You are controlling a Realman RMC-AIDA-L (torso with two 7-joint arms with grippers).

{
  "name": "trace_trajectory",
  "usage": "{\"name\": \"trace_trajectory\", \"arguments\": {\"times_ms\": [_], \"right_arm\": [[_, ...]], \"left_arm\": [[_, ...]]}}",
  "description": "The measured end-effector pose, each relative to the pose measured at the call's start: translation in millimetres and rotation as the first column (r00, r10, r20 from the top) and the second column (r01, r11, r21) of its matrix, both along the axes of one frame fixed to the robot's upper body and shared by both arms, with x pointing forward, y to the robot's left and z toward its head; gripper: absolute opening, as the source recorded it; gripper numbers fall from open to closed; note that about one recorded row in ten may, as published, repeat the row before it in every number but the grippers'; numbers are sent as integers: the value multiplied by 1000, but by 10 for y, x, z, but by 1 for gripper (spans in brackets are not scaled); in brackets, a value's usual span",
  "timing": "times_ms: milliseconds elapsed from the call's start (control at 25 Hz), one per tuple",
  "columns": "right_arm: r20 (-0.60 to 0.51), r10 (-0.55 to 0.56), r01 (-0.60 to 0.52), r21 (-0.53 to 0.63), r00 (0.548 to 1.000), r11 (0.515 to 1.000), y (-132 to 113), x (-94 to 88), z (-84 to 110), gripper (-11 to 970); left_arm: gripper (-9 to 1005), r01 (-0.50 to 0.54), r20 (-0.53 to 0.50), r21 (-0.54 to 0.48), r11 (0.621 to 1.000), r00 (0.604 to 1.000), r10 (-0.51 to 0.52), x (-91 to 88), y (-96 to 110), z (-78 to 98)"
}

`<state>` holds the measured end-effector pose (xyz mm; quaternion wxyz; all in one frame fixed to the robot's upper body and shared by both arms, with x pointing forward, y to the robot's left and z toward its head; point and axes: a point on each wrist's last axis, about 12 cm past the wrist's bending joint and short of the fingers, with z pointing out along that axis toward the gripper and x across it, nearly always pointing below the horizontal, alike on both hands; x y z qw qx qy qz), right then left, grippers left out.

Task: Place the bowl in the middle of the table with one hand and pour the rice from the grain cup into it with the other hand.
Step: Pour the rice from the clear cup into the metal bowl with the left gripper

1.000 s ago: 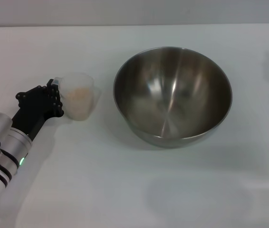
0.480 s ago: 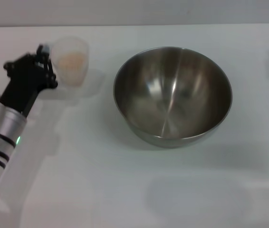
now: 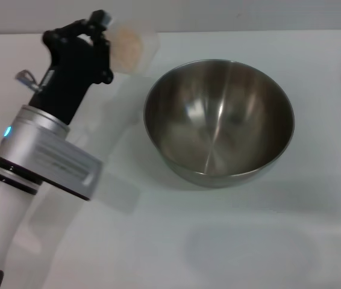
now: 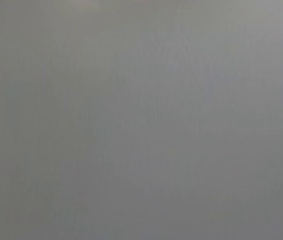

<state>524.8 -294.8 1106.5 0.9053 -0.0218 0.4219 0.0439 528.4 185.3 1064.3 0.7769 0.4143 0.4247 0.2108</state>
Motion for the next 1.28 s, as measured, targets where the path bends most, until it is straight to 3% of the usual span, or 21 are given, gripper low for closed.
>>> {"name": "trace_trajectory", "arguments": {"times_ms": [80,360,480,640,680,840,880,960,1040,1120,1280], "right_arm": [[6,-3,3,0,1000,1000,-8,15,16,541],[8,-12,12,-3,1000,1000,-27,58,39,544],[6,-9,9,-10,1000,1000,-22,86,48,546],[7,-5,5,-16,1000,1000,-16,109,58,548],[7,-3,3,-19,1000,1000,-13,122,63,549],[8,-1,1,-22,1000,1000,-11,133,70,551],[9,0,0,-23,1000,1000,-11,138,73,551],[9,0,0,-23,1000,1000,-11,140,75,552],[9,1,0,-24,1000,1000,-12,143,77,553],[11,2,-2,-25,1000,1000,-10,151,83,555],[10,4,-4,-29,1000,1000,-3,167,89,557]], "left_arm": [[28,0,83,145,989,996,-12,0,-106,16],[28,34,142,260,965,987,-73,-45,-294,24],[27,52,156,352,934,981,-113,-64,-387,-14],[27,49,169,391,919,978,-124,-67,-414,-24],[27,26,207,451,892,969,-133,-76,-438,-31],[27,-15,259,510,860,956,-137,-97,-466,-27],[27,-46,297,553,832,944,-144,-133,-489,-34],[27,-60,312,570,819,939,-148,-148,-497,-39],[28,-93,348,618,780,923,-166,-187,-515,-60],[28,-100,356,628,772,919,-170,-194,-518,-64],[28,-165,412,713,681,885,-217,-238,-564,-105]]}}
